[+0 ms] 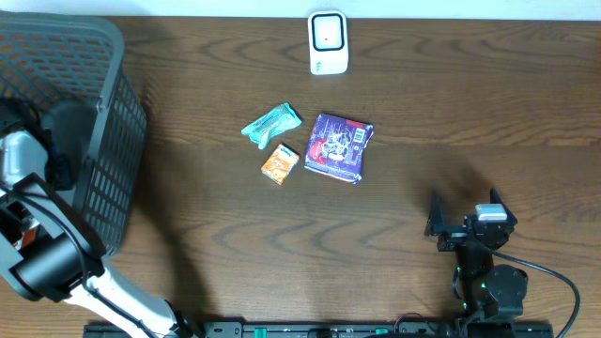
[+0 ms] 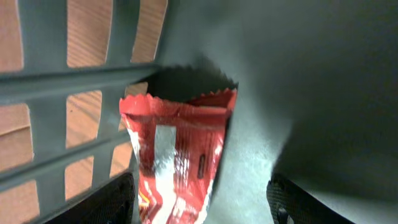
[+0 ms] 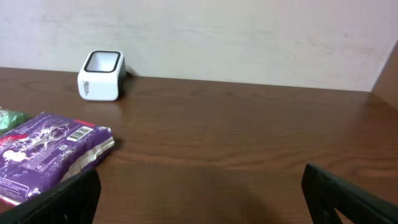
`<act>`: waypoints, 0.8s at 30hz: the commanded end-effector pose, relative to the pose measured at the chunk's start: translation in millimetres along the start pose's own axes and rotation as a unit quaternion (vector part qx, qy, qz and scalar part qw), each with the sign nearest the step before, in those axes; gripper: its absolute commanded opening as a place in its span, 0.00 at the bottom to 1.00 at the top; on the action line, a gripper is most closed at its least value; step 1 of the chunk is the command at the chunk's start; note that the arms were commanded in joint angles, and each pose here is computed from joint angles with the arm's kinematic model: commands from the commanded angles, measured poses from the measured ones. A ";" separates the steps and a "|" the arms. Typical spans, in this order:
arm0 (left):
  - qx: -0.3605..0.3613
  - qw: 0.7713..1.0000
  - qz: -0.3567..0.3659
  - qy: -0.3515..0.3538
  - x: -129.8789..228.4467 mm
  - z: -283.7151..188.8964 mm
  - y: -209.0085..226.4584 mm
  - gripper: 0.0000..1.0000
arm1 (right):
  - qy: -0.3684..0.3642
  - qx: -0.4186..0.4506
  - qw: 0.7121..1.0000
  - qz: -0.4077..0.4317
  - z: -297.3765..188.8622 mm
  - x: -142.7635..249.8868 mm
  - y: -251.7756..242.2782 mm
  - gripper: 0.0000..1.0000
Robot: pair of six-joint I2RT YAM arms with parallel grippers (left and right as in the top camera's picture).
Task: Scan the item barcode
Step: 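Reach into the basket and grasp the red snack bag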
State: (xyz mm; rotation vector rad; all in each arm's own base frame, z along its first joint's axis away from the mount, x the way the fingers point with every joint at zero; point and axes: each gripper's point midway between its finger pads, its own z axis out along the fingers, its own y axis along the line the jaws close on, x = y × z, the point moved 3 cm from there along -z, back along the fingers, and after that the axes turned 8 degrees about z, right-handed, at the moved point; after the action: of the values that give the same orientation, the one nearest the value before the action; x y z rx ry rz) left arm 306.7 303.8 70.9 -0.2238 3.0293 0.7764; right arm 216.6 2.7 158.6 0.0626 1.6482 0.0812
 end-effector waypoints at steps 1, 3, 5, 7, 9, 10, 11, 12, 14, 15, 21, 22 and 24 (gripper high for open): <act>0.043 0.999 -0.002 -0.007 9.4 15.5 1.2 0.68 | 0.003 -0.003 1.000 -0.006 -0.1 1.1 1.3 0.99; 0.047 0.999 -0.016 -0.011 13.3 19.3 8.0 0.68 | 0.003 -0.003 1.000 -0.006 -0.1 1.2 1.3 0.99; 0.066 0.998 -0.013 -0.020 15.3 22.0 8.7 0.68 | 0.003 -0.003 1.000 -0.006 -0.1 1.1 1.3 0.99; 0.088 0.996 -0.007 -0.030 16.7 24.5 6.0 0.68 | 0.003 -0.003 1.000 -0.006 -0.1 1.1 1.3 0.99; 0.109 0.993 -0.007 -0.039 16.6 28.0 2.6 0.68 | 0.003 -0.003 1.000 -0.006 -0.1 1.2 1.3 0.99; 0.116 0.992 -0.009 -0.041 16.9 30.1 1.0 0.68 | 0.003 -0.003 1.000 -0.006 -0.1 1.2 1.3 0.99; 0.125 0.991 -0.010 -0.041 17.4 33.5 -1.8 0.68 | 0.003 -0.003 1.000 -0.006 -0.1 1.2 1.3 0.99; 0.137 0.990 -0.010 -0.039 18.4 37.6 -6.2 0.68 | 0.003 -0.003 1.000 -0.006 -0.1 1.2 1.3 0.99; 0.152 0.988 -0.007 -0.028 21.4 46.5 -15.2 0.64 | 0.003 -0.003 1.000 -0.006 -0.1 1.2 1.3 0.99; 0.157 0.987 -0.005 -0.022 23.1 50.7 -18.7 0.53 | 0.003 -0.003 1.000 -0.006 -0.1 1.2 1.3 0.99; 0.161 0.987 -0.018 -0.008 25.9 54.3 -22.3 0.08 | 0.003 -0.003 1.000 -0.006 -0.1 1.2 1.3 0.99; 0.156 0.988 -0.020 -0.009 25.2 51.2 -20.2 0.08 | 0.003 -0.003 1.000 -0.006 -0.1 1.1 1.3 0.99; 0.142 0.989 -0.023 -0.014 22.4 43.2 -14.5 0.07 | 0.003 -0.003 1.000 -0.006 -0.1 1.1 1.3 0.99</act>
State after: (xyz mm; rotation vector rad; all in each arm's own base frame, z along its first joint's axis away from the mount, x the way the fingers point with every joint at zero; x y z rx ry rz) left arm 295.4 324.6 57.5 -0.2426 2.9650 0.4480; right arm 216.6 2.7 158.6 0.0623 1.6483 0.0815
